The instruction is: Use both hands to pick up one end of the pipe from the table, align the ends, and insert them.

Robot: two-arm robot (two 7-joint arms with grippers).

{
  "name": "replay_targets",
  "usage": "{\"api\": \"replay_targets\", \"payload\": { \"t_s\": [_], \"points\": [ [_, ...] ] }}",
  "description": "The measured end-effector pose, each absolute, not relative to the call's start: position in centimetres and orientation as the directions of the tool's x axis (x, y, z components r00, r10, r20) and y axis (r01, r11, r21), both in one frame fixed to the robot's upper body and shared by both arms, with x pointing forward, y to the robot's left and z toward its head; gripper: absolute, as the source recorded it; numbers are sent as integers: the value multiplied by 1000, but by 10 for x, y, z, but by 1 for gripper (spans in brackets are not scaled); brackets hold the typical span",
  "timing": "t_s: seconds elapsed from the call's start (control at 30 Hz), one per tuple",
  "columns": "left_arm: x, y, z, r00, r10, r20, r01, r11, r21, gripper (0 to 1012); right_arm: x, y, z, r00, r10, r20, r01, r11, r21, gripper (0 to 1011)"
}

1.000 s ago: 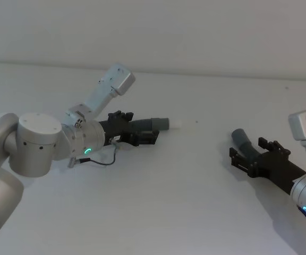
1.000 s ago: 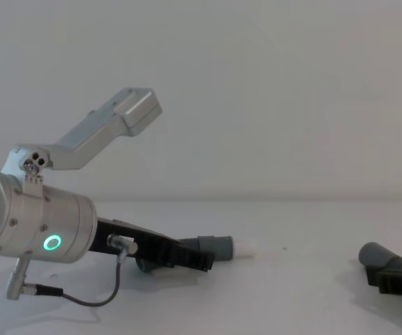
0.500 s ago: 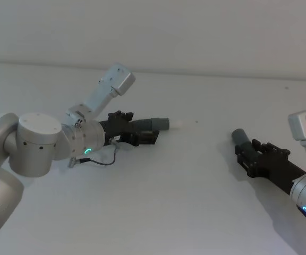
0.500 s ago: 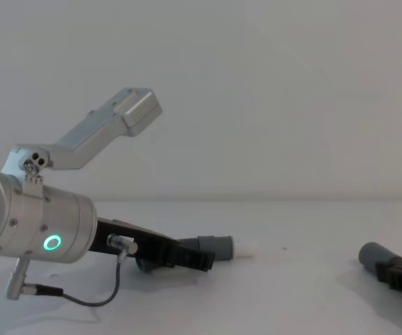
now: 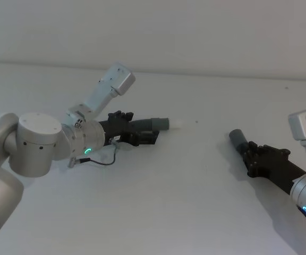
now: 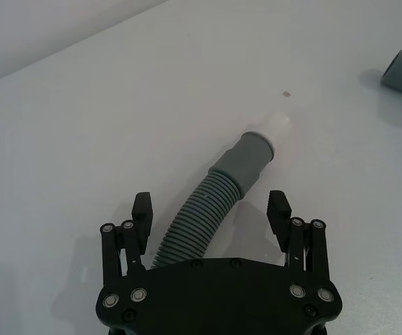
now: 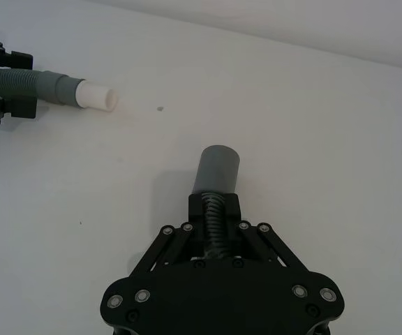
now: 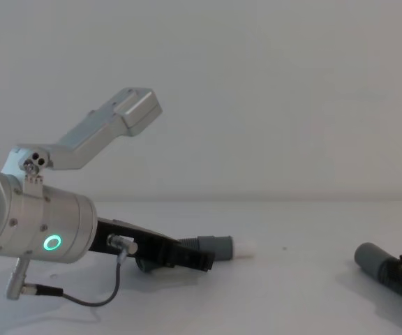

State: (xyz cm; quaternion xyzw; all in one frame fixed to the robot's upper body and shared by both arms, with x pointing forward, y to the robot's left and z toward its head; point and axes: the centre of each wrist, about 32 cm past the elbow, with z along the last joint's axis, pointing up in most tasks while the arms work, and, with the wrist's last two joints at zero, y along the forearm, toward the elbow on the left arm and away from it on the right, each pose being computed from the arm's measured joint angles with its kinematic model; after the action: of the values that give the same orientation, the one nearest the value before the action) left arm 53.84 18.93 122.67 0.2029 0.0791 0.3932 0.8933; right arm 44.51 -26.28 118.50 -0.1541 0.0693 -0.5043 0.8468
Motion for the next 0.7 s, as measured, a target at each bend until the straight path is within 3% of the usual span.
{"api": "replay_targets", "payload": {
  "t_s": [0.4, 0.7],
  "points": [
    [538, 189, 1227, 678, 735, 18, -671, 608, 425, 984, 445, -263, 1185, 482, -875, 38, 833, 444, -331, 151],
    [538, 189, 1227, 678, 735, 18, -671, 608, 425, 781, 445, -263, 1185, 482, -875, 38, 833, 444, -331, 147]
  ]
}}
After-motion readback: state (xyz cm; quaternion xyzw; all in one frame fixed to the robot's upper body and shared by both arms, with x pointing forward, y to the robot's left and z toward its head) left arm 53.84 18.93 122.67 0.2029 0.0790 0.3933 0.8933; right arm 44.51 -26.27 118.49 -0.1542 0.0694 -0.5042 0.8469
